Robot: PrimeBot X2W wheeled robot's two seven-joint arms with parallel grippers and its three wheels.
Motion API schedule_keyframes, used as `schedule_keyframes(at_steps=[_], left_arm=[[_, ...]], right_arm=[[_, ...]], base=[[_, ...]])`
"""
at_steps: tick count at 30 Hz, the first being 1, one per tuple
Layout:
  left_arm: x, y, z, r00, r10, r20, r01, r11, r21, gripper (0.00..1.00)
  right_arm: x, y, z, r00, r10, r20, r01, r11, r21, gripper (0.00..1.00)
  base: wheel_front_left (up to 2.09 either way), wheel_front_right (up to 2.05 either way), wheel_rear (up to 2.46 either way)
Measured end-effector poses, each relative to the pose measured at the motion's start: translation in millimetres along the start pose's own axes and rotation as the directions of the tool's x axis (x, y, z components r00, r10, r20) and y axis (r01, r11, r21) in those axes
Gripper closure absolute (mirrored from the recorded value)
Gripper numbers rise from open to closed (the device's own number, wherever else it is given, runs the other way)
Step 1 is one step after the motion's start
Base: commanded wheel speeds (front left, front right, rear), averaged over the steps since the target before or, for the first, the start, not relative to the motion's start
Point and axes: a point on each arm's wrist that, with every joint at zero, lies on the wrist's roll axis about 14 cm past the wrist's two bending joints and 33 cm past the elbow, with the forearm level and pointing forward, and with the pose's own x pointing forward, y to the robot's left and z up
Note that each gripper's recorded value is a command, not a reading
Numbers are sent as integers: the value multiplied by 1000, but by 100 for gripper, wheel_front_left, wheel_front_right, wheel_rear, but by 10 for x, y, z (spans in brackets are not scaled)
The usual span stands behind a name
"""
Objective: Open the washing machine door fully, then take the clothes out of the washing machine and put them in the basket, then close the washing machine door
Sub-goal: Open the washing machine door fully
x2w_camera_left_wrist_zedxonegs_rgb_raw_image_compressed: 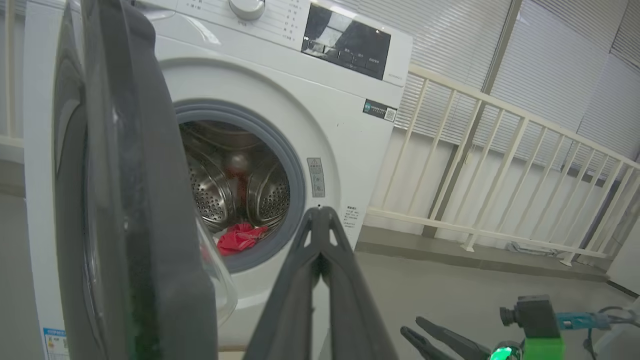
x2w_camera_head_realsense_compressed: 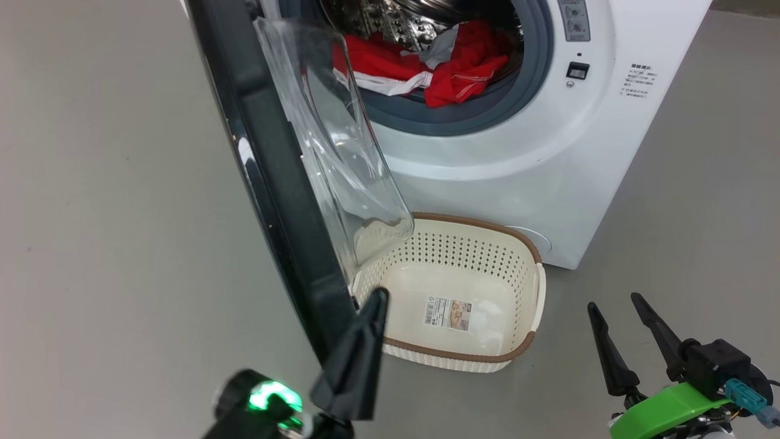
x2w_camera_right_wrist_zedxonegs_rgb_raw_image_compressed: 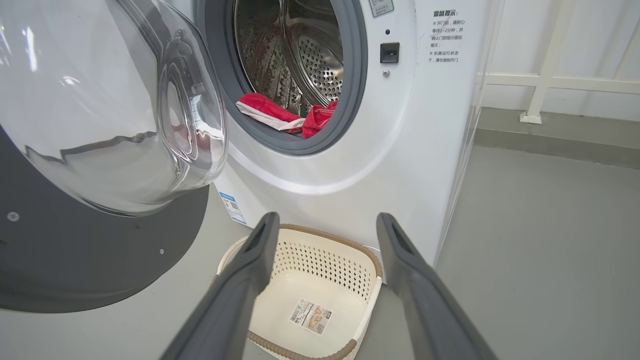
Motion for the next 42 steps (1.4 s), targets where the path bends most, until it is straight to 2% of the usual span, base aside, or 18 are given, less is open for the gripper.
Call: schedule_keyframes(at_steps=[7,13,26,31,42], left_arm=[[-154,99,-589,981,35,-190,-49,996,-70,100],[-240,273,-862,957,85,-278,-107,992,-64,100],[-257,459,-878,949,139,-284,-160,986,-53,100],[-303,646,-806,943,199,-265,-215,976,-31,100],[-527,1246,-585,900,384,-207,-378,923,68,100]], right_arm=[[7,-23,-31,1000,-5,-6,5,1000,6,0],[12,-38,-56,1000,-7,-12,8,1000,8,0],[29,-11,-45,1000,1,-9,-1,1000,8,0],[49,26,-30,1000,12,-5,-12,1000,7,0],[74,75,-10,1000,27,0,-27,1000,5,0]], base=[[0,0,0],[0,0,0],[0,0,0],[0,0,0],[0,0,0]])
